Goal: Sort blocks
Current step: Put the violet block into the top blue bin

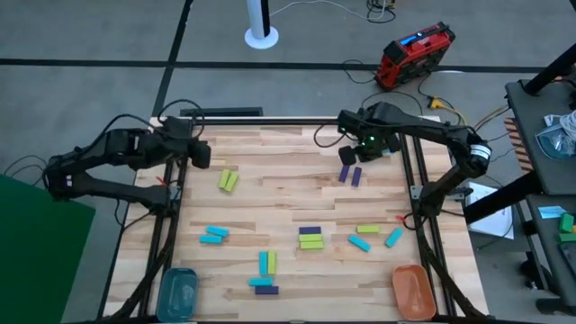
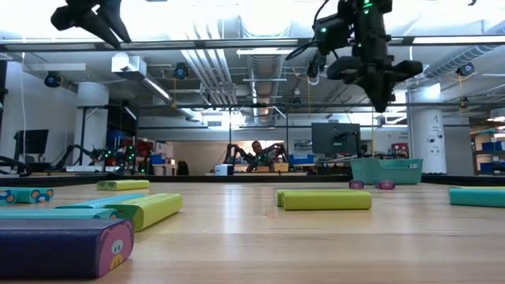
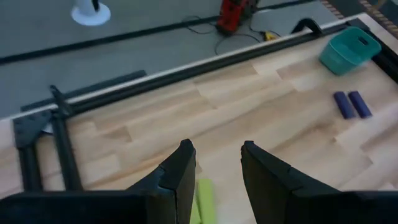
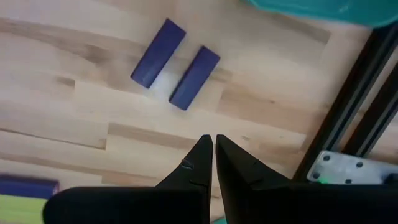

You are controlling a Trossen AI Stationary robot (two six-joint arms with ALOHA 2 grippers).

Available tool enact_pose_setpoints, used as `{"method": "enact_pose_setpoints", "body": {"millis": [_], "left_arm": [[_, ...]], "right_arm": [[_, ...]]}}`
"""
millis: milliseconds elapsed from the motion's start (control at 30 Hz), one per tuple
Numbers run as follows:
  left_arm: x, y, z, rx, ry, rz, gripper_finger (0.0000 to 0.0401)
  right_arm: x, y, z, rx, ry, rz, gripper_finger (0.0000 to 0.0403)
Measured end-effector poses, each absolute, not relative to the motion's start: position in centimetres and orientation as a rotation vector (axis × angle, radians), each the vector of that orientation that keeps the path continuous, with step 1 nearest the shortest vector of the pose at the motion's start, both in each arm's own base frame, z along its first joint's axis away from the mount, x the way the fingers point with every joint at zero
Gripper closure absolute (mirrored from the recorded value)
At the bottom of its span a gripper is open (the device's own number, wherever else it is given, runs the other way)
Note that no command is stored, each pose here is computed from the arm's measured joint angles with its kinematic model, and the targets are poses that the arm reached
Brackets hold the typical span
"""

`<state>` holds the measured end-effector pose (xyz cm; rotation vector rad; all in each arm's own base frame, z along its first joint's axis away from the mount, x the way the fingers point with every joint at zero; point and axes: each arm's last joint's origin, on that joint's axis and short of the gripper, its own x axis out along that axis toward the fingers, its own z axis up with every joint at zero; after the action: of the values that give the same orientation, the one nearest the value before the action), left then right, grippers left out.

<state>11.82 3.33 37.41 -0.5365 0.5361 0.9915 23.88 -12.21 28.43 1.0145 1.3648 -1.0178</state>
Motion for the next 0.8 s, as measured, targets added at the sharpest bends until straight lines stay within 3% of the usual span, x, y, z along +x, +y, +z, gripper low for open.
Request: {"method": "enact_pose_setpoints", "body": {"millis": [233,600,800], "left_arm": [[11.5,3.4,37.9,-0.505,0.513,1.033,0.0292],[11.6,3.4,37.5,-0.498,0.528,1.038,0.0292],[11.6,3.4,37.5,-0.497,0.529,1.037,0.0292]], "right_arm": [[21.1,-10.2,28.7,1.109,1.248,-1.09,0.0373],[20.6,-9.9,24.6,1.199,1.08,-1.106,0.0229],[21.4,-10.3,21.8,1.207,1.098,-1.138,0.0185]]}}
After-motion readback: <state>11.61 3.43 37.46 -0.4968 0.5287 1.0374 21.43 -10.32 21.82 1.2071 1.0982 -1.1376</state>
